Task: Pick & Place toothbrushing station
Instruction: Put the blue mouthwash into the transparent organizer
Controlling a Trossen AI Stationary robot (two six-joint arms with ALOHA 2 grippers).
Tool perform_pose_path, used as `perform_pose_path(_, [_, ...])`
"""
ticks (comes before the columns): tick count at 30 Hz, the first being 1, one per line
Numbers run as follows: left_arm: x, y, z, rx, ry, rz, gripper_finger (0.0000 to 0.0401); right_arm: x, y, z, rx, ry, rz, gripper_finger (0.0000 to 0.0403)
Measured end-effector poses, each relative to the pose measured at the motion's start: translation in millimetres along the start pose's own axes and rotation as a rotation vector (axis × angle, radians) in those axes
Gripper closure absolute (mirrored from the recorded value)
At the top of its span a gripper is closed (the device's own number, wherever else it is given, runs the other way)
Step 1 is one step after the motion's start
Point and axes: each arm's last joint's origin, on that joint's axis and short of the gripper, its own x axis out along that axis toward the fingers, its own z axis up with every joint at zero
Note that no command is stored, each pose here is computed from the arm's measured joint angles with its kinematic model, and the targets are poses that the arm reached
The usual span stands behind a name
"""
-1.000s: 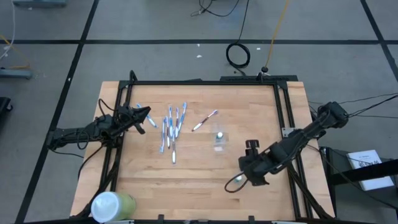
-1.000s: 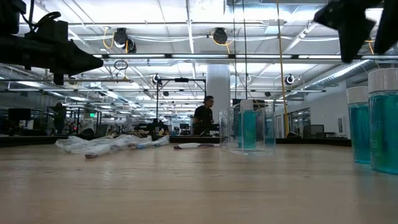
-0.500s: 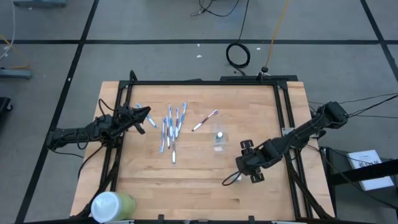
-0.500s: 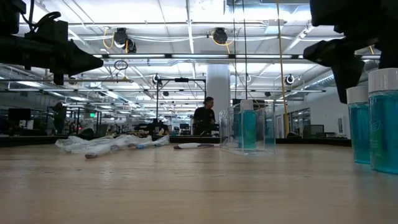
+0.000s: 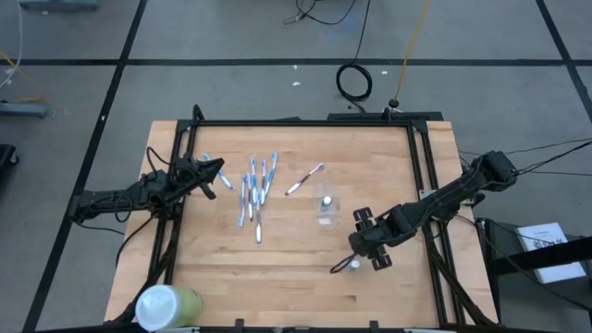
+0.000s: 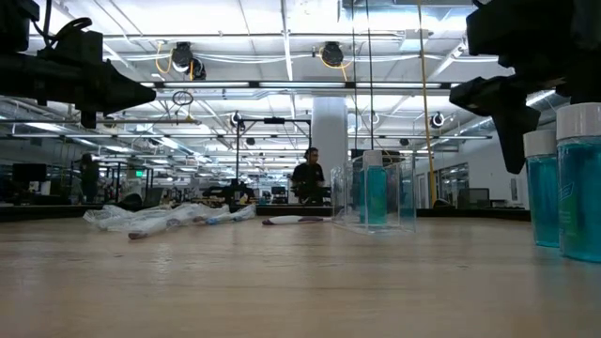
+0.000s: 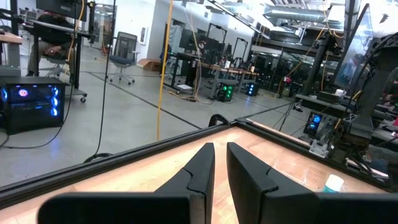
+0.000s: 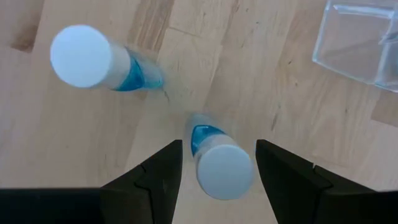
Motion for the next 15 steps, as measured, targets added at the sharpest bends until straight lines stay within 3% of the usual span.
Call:
perform_pose_path(9, [0.0,0.0,0.0,0.000,0.000,0.000,0.0354,6.3,-0.4,-4.7,-0.023,0.002,-0.001,0.0207])
perform_pose_path(15, [0.0,0.0,0.0,0.000,0.000,0.000,0.0354,6.3,-0.4,-4.0,-0.045,-0.006,-0.002,0.0240])
